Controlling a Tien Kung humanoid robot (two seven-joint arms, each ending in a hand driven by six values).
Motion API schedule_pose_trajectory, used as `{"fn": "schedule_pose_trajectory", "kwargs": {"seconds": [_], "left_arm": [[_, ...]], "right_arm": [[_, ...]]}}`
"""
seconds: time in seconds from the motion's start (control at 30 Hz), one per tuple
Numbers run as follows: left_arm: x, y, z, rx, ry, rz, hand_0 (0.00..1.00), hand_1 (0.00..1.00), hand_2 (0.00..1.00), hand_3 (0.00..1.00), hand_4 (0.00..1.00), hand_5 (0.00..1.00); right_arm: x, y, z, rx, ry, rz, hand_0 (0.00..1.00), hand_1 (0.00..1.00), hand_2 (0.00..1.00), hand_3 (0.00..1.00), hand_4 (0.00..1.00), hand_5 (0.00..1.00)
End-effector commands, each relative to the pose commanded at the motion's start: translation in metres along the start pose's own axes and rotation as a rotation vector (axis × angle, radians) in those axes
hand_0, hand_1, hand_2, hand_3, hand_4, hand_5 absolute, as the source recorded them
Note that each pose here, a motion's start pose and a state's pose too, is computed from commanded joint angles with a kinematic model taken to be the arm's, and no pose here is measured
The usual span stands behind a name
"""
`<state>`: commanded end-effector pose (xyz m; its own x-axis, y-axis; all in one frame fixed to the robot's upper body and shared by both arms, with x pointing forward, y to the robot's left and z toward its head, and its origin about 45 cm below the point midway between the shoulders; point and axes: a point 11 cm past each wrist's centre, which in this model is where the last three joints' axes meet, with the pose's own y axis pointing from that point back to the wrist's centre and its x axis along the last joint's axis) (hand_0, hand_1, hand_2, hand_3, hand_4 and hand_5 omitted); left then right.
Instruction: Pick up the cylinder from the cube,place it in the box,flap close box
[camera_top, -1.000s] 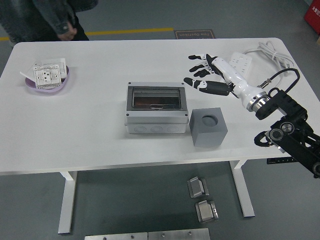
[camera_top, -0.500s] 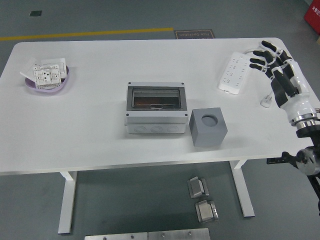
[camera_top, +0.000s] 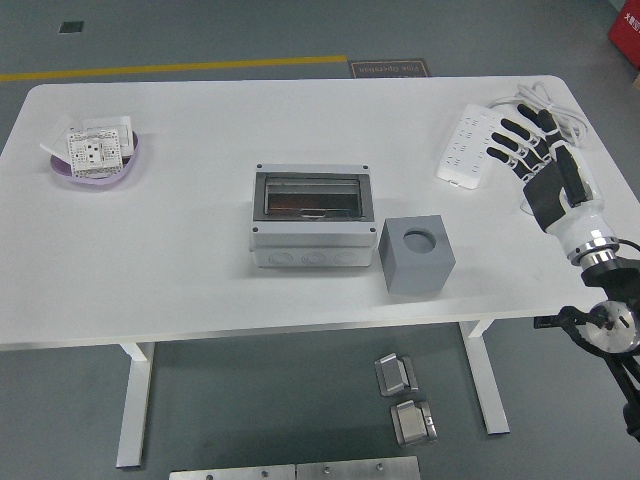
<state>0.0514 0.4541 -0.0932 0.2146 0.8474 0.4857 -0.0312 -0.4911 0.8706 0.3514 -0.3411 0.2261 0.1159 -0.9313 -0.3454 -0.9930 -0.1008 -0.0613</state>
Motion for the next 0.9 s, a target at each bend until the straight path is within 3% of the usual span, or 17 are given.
{"fn": "schedule_pose_trajectory", "kwargs": {"seconds": [0.1,0.13,0.6,0.9], "left_arm": [[-0.0009,0.0000,-0.0005,0.001,0.003,-0.002,0.619,0.624,0.578,0.679,0.710,0.269],[-0.0012,0.0000,-0.0008,0.002,0.004,-0.003,0.620,0.624,0.578,0.678,0.710,0.269],[-0.0027,0.0001,-0.0011,0.003,0.013,-0.006,0.619,0.624,0.577,0.678,0.710,0.268],[-0.0022,0.0002,0.0000,0.002,0.020,-0.005,0.619,0.624,0.577,0.676,0.710,0.269]], "right_arm": [[0.0007,0.0018,0.0034,-0.016,-0.033,-0.009,0.849,0.815,0.831,0.853,0.851,0.593],[0.0011,0.0023,0.0041,-0.019,-0.040,-0.009,0.947,0.891,0.912,0.919,0.860,0.629],[0.0019,0.0043,0.0073,-0.037,-0.048,-0.009,0.963,0.896,0.910,0.932,0.861,0.665],[0.0002,0.0044,0.0081,-0.029,-0.159,-0.015,0.960,0.867,0.864,0.919,0.856,0.662]]}}
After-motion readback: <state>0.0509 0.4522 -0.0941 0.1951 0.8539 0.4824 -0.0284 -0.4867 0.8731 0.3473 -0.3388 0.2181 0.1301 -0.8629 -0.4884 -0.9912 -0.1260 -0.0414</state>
